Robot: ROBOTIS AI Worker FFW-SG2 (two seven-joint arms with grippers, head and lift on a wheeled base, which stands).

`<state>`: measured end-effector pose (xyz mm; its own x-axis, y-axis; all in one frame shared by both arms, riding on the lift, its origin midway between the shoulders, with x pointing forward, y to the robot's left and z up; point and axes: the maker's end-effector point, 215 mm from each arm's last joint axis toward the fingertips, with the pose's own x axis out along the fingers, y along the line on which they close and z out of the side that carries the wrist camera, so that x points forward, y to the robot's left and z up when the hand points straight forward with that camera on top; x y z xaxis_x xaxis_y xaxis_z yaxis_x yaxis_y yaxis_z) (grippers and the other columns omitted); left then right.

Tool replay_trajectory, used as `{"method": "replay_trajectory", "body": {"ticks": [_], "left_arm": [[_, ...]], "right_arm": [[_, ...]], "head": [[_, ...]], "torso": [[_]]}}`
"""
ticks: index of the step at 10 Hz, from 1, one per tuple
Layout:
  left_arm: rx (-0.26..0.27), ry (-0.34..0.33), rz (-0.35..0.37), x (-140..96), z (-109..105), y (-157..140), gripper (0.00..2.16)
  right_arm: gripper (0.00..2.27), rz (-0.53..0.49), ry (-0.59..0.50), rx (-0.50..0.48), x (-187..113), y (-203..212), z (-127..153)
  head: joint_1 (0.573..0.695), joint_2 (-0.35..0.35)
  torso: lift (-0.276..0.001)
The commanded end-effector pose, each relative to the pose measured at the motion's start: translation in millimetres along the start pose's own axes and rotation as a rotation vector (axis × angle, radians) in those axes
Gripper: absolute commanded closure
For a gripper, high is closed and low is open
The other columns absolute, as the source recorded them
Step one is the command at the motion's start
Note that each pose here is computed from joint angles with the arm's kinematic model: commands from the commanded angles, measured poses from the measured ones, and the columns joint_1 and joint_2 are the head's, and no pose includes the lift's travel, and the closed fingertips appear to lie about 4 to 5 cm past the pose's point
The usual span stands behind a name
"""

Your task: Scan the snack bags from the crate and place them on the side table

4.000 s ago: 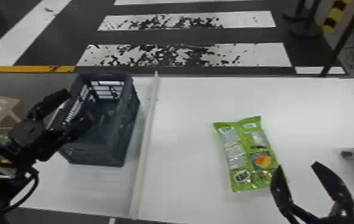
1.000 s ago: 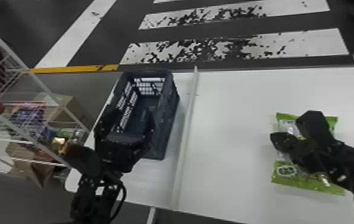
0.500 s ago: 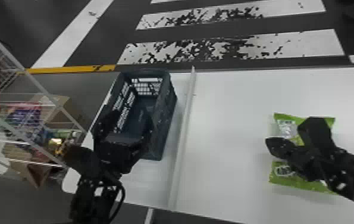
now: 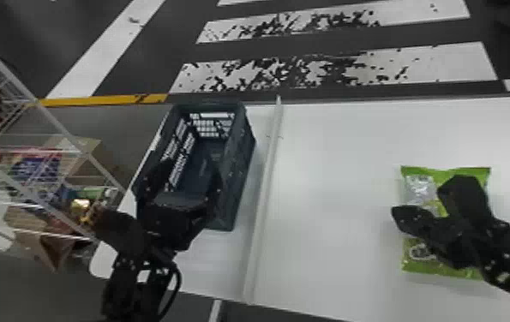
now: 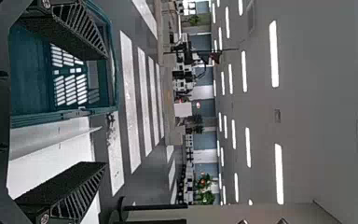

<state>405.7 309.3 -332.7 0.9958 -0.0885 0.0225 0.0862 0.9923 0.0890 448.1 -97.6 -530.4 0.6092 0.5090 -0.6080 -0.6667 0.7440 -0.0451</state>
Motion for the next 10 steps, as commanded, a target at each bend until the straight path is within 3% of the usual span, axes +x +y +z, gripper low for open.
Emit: {"method": "replay_trajectory", "body": {"ticks": [1, 10], "left_arm": [[-0.005, 0.005, 0.004, -0.9, -3.2, 0.6, 0.07], [-0.019, 0.015, -0.004, 3.4, -10.2, -4.7, 0.07]], "right_arm": [[2.24, 0.003, 0.005, -0.003, -4.3, -4.4, -4.8], [2.24, -0.026, 0.016, -0.005, -37.0, -42.6, -27.3]], "head": [[0.695, 0.274], [0.695, 0.204]], "torso": [[-0.094], [-0.094]]}}
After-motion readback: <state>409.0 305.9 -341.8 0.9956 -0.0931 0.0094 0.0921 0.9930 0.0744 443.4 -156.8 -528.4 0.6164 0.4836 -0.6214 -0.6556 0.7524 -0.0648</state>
